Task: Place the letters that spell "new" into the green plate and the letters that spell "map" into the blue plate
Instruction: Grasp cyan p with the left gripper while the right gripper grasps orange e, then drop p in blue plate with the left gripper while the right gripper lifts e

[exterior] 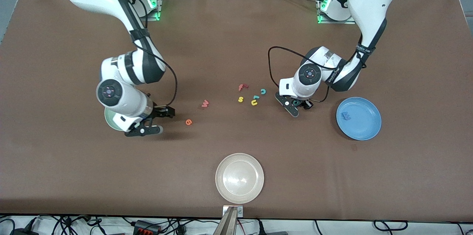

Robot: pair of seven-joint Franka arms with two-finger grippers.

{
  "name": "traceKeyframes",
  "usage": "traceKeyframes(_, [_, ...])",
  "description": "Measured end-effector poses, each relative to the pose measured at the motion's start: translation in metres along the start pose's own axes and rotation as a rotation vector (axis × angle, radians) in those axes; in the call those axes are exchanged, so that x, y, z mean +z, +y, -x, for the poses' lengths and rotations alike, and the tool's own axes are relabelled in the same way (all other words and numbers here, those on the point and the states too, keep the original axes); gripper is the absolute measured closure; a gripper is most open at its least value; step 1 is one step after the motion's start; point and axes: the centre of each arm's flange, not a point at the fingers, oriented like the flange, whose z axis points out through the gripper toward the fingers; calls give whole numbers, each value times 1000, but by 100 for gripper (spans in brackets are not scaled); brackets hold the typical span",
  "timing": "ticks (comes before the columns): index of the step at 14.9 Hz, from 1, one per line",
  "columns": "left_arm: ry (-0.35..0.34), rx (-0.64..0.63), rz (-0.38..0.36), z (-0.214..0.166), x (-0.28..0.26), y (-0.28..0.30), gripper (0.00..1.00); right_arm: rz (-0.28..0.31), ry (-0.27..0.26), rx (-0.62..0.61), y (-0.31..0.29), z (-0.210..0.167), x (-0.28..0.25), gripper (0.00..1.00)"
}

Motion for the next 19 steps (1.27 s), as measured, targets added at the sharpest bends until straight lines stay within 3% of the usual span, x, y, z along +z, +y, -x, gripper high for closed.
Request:
traceKeyframes(7, [33,29,-19,-5,4,1,57,21,50,-201,-75,-4,45,0])
traceKeyframes(9, [36,30,-17,-6,6,2,60,29,35,-215,-71,-4,58,11])
traceKeyframes(10, [37,31,-17,-6,5,2,68,35,31,-219,-69,-4,63,11])
traceKeyframes(12, [38,32,-18,-7,4,2,72,50,22,-232,-68,-3,69,24])
traceKeyframes(16, [26,11,-26,-4,-5,-12,72,59,0,-251,-73,2,83,26])
traceKeyframes(19, [-52,-29,-54,3,-43,-37,72,63,-8,-268,-78,5,90,34])
